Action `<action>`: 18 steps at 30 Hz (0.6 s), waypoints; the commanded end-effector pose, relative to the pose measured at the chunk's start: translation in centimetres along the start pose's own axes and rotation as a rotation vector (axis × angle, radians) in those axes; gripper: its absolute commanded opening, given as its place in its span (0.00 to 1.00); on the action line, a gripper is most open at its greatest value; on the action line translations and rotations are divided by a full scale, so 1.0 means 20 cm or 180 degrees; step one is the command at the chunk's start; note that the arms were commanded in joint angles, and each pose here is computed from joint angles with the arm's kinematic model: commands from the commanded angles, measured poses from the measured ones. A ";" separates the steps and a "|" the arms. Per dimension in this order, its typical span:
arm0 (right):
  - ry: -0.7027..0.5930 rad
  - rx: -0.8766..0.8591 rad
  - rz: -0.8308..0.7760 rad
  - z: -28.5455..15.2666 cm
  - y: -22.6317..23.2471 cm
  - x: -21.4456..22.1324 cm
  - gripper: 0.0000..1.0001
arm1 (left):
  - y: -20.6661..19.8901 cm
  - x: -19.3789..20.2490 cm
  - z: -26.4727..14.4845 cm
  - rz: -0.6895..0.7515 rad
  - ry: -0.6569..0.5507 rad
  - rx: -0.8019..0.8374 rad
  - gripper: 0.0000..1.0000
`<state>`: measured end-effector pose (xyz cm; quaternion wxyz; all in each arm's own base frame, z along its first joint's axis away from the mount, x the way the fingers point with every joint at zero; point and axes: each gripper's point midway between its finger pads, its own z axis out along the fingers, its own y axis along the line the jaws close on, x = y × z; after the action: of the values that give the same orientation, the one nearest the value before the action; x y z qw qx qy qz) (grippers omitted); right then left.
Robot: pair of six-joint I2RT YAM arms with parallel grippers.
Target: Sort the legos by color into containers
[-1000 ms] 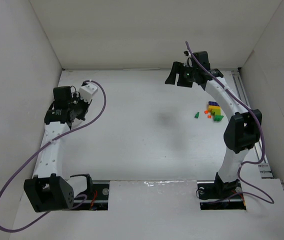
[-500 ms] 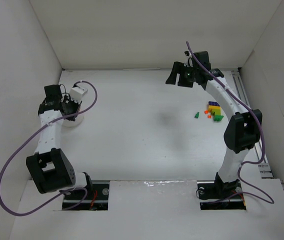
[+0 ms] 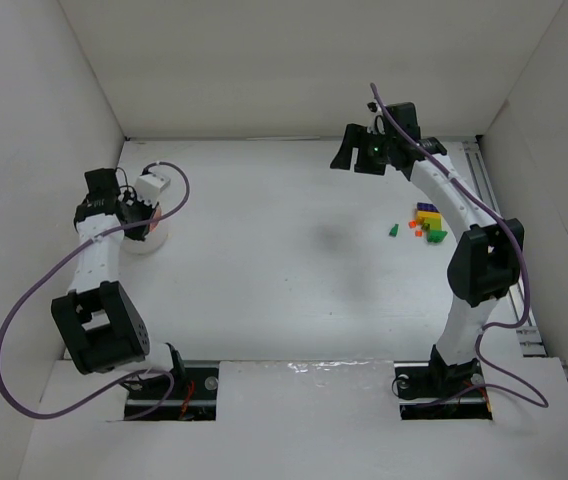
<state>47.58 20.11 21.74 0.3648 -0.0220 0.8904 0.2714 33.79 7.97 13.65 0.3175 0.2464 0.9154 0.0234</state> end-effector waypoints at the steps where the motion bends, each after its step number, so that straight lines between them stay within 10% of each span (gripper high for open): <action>1: -0.0196 -0.0104 -0.0151 -0.08 0.10 -0.09 0.80 | 0.11 -0.11 -0.05 0.0112 -0.0183 -0.0209 0.01; 18: -0.0118 -0.0074 -0.0124 -0.05 0.07 -0.05 0.80 | 0.20 -0.13 0.01 0.0098 -0.0165 -0.0302 0.07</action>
<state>47.43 20.33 21.69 0.3638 -0.0269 0.8908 0.2709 35.95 9.54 13.44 0.3224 0.2404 0.9146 0.0422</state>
